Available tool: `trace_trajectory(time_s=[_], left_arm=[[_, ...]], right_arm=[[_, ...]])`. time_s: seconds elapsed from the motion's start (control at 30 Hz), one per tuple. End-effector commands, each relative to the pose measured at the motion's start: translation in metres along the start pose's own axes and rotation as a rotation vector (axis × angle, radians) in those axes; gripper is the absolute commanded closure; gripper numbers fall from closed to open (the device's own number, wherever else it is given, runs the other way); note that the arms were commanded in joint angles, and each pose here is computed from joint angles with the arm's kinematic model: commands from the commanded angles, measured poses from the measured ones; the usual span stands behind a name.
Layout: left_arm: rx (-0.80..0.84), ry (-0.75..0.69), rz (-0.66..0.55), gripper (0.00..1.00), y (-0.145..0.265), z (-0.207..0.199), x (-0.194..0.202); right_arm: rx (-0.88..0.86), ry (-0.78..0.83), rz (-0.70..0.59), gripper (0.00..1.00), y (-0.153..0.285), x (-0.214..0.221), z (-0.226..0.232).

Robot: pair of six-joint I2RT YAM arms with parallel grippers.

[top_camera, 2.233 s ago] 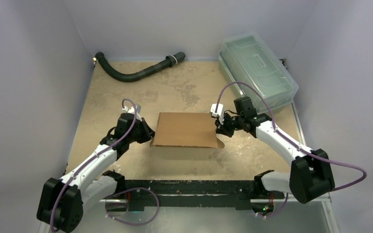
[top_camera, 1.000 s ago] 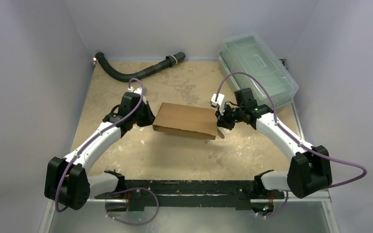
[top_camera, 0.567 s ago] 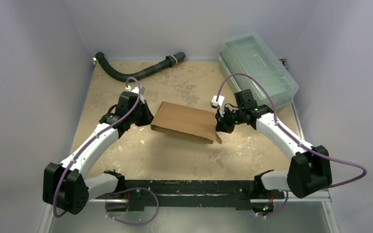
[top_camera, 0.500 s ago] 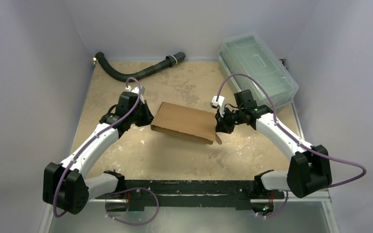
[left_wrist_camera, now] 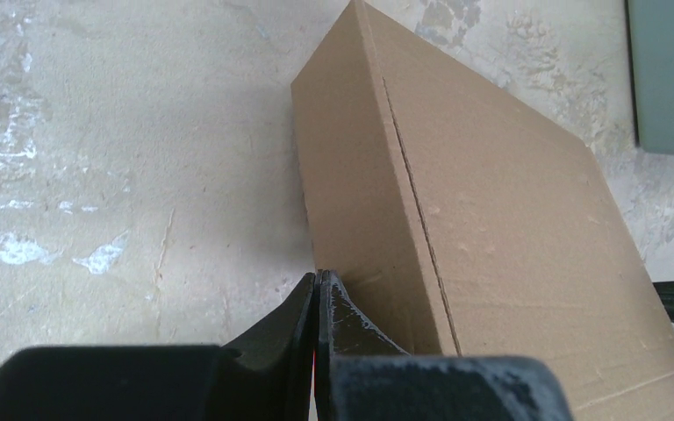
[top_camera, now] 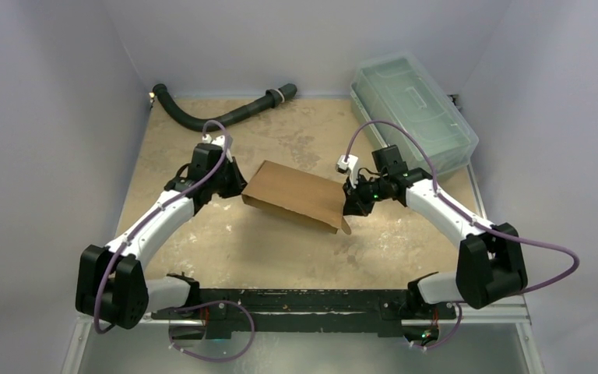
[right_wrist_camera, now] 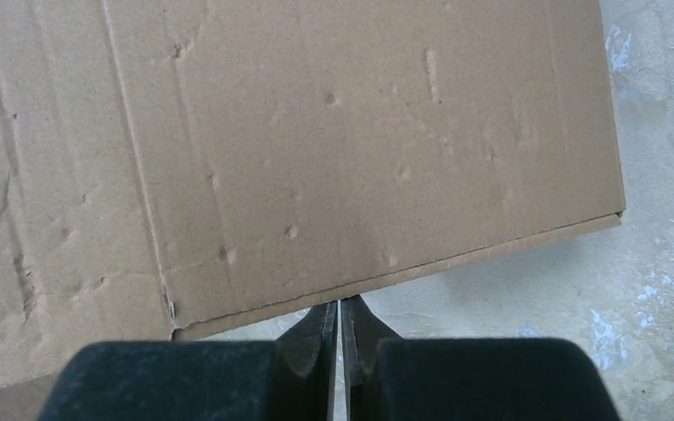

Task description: Fold the paper box

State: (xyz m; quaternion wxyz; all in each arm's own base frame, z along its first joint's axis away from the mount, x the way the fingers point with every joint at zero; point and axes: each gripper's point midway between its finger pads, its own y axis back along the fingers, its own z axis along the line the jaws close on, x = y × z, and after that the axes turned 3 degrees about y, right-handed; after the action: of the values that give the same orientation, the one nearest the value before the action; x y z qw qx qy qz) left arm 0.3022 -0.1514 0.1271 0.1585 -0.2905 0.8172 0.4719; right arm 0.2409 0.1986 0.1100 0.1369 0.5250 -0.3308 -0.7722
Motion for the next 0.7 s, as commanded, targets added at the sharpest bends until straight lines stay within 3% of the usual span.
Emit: trace_trajectory(time_s=[0.0,0.67], left_arm=[[0.228,-0.001,0.039,1.0,0.001,-0.055,-0.006],[0.238,0.019,0.077,1.0,0.015,-0.068,-0.018]], right_arm=[[-0.147,0.115,-0.203,0.93,-0.006,-0.056,0.024],[-0.281,0.075,-0.248,0.93,0.002,-0.083,0.052]])
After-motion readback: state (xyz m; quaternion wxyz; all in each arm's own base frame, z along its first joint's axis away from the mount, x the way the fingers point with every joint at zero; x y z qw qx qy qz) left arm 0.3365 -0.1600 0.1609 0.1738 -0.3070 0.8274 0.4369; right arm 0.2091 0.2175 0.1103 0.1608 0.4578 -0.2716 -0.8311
